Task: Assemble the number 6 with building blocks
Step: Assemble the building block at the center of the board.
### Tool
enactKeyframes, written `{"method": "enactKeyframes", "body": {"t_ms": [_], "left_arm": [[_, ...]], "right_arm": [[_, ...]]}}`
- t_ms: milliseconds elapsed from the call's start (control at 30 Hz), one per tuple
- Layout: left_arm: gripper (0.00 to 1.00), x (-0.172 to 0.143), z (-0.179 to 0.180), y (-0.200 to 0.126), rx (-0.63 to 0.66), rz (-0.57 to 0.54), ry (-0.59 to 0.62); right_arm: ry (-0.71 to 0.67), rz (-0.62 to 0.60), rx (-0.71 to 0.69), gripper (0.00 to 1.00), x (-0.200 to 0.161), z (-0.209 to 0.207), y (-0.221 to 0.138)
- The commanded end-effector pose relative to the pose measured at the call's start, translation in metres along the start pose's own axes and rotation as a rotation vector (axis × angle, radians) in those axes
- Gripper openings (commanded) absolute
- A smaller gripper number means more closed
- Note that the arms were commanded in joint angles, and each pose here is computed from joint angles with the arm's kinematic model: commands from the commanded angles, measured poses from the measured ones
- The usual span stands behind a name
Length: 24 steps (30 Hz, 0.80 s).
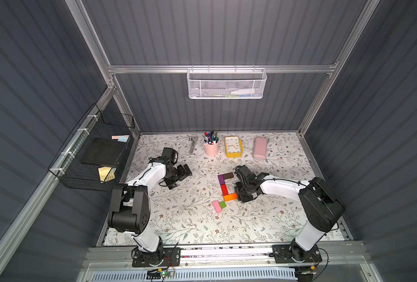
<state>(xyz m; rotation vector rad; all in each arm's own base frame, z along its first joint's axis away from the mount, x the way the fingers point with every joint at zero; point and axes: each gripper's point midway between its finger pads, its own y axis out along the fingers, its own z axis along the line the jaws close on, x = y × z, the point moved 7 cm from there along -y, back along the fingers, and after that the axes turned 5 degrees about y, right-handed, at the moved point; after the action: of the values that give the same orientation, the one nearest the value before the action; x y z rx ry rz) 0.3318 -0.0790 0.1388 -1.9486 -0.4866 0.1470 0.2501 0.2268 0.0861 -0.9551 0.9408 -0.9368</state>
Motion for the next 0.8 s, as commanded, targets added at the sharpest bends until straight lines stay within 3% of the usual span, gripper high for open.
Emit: {"method": "enactKeyframes", "body": {"t_ms": [0,300,467,767], "left_arm": [[0.99,0.001,-0.001,-0.001,0.002,0.018,0.014],[0.99,0.000,-0.001,-0.004,0.001,0.011,0.012],[0.99,-0.001,0.000,-0.004,0.001,0.010,0.010],[0.99,-0.002,0.000,-0.005,0.000,0.008,0.010]], "right_arm": [[0.213,-0.049,-0.032,0.25,0.008,-0.005,0.007],[0.208,-0.051,-0.034,0.30,0.008,-0.006,0.007],[0.198,-0.060,-0.010,0.51,0.010,-0.003,0.004],[0.159,-0.036,0.040,0.53,0.006,0.006,-0.001]]}}
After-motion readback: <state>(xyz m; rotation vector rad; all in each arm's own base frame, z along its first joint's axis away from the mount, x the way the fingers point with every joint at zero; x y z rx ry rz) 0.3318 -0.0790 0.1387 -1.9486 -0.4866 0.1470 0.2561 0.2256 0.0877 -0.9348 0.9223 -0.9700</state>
